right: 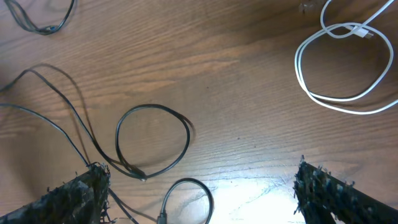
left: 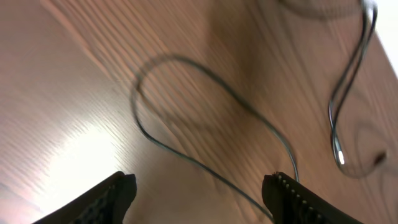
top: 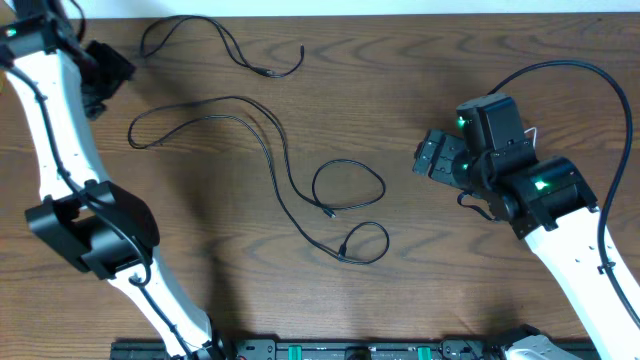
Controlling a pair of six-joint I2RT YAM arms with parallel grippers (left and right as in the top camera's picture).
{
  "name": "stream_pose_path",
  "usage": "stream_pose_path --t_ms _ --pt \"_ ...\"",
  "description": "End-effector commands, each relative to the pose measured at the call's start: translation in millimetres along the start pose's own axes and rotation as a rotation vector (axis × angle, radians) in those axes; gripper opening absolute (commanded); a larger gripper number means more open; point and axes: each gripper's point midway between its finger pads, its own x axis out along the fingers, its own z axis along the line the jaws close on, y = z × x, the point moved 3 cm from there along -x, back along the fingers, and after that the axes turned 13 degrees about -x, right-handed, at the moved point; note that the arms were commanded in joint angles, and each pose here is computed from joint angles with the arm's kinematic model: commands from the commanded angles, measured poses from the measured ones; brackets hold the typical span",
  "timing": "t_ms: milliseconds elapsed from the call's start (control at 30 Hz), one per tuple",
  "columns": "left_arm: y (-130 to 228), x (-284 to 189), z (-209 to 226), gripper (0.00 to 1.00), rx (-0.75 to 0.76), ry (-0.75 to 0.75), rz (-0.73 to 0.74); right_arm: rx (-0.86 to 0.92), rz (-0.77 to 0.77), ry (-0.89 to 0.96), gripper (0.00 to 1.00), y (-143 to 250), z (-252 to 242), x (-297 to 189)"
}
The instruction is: Untangle cables
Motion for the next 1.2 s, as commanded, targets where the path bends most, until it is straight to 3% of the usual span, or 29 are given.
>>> stream_pose_path --t_ms 0,100,267,467,667,867,1033,1167 --pt "19 18 -4 0.77 0.060 -0.044 0.063 -0.041 0.022 -0.007 0.93 5 9 5" --pt "22 34 15 0.78 -0.040 -0.169 0.069 -0.053 0.039 -0.005 0.94 8 12 10" --pt "10 54 41 0.78 -0.034 -0.347 -0.010 -0.057 0.051 -0.001 0.95 9 13 13" --pt "13 86 54 0.79 -0.095 -0.433 0.011 -0.061 0.055 -0.002 0.94 10 14 14" --pt "16 114 66 0.84 -0.120 -0.476 0.054 -0.062 0.062 0.002 0.95 11 14 16" --pt "22 138 74 0.84 -0.184 -0.427 0.176 -0.062 0.061 0.002 0.95 11 14 16" --pt "18 143 80 0.84 -0.199 -0.429 0.183 -0.061 0.060 0.001 0.95 11 14 16" --pt "17 147 79 0.71 -0.201 -0.419 0.174 -0.061 0.060 0.001 0.95 11 14 16"
